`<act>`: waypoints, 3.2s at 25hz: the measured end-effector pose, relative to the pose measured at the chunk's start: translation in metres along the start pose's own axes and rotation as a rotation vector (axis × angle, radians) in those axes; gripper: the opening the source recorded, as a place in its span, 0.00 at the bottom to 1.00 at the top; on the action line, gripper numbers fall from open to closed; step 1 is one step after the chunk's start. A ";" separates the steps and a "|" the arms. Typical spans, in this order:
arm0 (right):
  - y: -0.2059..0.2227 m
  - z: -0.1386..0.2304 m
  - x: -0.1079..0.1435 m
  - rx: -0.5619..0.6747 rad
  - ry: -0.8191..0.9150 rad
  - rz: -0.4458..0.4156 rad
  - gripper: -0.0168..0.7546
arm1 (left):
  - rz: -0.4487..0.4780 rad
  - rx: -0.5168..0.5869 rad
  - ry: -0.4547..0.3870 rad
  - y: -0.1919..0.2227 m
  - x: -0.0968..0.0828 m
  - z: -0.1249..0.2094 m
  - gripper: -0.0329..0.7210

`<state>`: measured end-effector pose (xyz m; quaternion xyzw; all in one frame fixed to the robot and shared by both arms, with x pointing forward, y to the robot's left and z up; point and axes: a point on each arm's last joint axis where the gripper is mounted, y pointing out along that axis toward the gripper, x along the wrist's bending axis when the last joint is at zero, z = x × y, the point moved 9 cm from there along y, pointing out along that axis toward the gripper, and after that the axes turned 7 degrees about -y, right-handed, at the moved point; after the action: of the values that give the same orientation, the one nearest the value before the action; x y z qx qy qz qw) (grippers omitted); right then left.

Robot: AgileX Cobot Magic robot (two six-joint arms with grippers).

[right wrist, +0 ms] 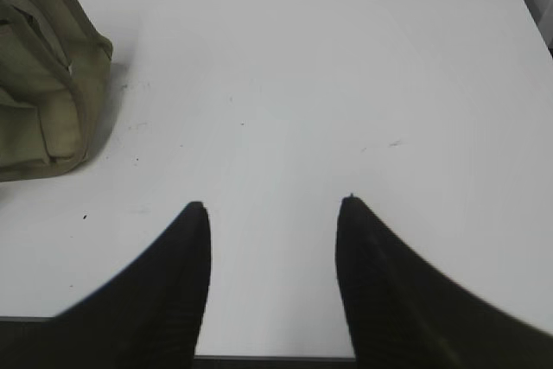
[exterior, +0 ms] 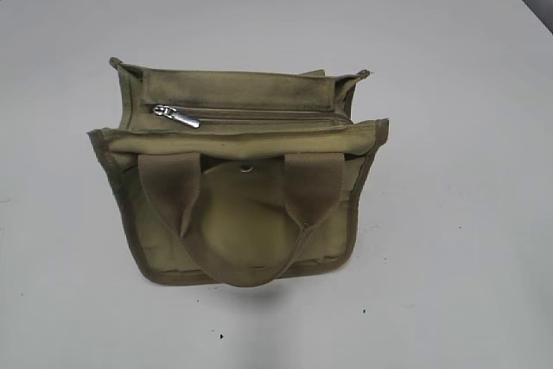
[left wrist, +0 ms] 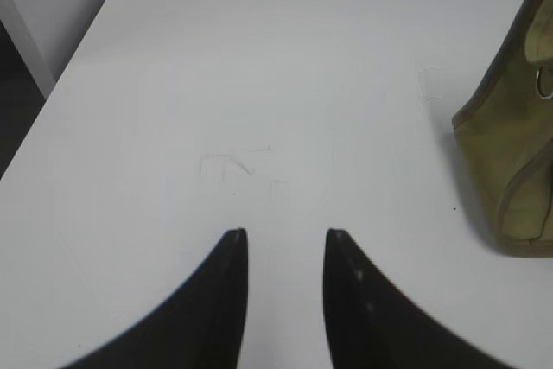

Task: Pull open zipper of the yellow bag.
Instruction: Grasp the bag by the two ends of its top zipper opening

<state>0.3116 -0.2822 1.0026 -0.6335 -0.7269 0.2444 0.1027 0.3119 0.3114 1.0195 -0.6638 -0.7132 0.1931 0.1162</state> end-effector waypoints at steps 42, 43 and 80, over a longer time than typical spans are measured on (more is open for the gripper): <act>0.175 -0.191 0.146 0.074 -0.543 -0.714 0.51 | 0.671 0.724 -0.290 0.213 -0.205 -0.047 0.53; 0.181 -0.192 0.155 0.078 -0.575 -0.723 0.51 | 0.658 0.725 -0.285 0.218 -0.206 -0.046 0.53; 0.263 -0.158 0.270 0.155 -0.871 -0.813 0.51 | 0.699 0.699 -0.194 0.226 -0.238 -0.057 0.08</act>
<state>0.5659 0.0361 0.9671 -0.1368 -0.8663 0.4748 -0.0734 0.5614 0.0919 0.9948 -0.7633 -0.3484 0.5087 0.1929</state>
